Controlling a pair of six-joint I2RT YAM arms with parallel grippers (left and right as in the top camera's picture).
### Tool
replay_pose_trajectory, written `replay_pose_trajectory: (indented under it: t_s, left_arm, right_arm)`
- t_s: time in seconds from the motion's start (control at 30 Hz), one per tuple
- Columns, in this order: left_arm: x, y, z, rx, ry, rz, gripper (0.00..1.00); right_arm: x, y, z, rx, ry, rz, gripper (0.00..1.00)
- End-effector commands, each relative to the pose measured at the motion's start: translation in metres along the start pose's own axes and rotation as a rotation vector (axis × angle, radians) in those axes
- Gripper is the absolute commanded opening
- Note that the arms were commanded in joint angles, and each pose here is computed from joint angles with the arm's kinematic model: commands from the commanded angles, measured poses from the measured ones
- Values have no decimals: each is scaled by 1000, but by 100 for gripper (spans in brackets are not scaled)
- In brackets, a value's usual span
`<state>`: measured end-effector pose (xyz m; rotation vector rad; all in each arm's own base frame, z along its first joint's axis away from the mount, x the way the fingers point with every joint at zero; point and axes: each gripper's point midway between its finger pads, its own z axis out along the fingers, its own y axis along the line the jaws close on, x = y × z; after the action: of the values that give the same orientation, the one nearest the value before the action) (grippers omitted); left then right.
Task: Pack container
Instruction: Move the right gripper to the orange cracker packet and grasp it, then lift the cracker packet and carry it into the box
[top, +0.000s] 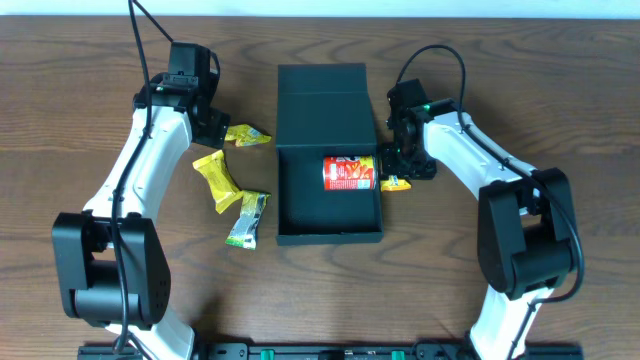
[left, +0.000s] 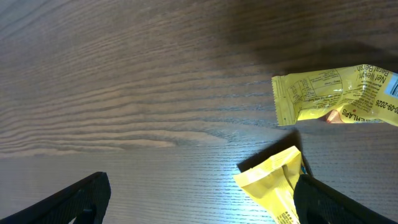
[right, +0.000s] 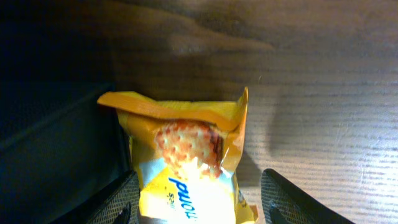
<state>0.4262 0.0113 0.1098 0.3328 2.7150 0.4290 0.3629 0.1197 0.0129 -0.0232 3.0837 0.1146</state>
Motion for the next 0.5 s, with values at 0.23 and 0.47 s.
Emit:
replay_pose_trajectory:
  t_s: [0.23,0.47]
  left_arm:
    - [-7,2,-2,-6,-14,-20,95]
    - [-9,3,-2,-7,-19,-21,95]
  right_arm:
    - [-10,-5,4,21,-47,1,64]
    - [-11,-5,6,19,-54,1,67]
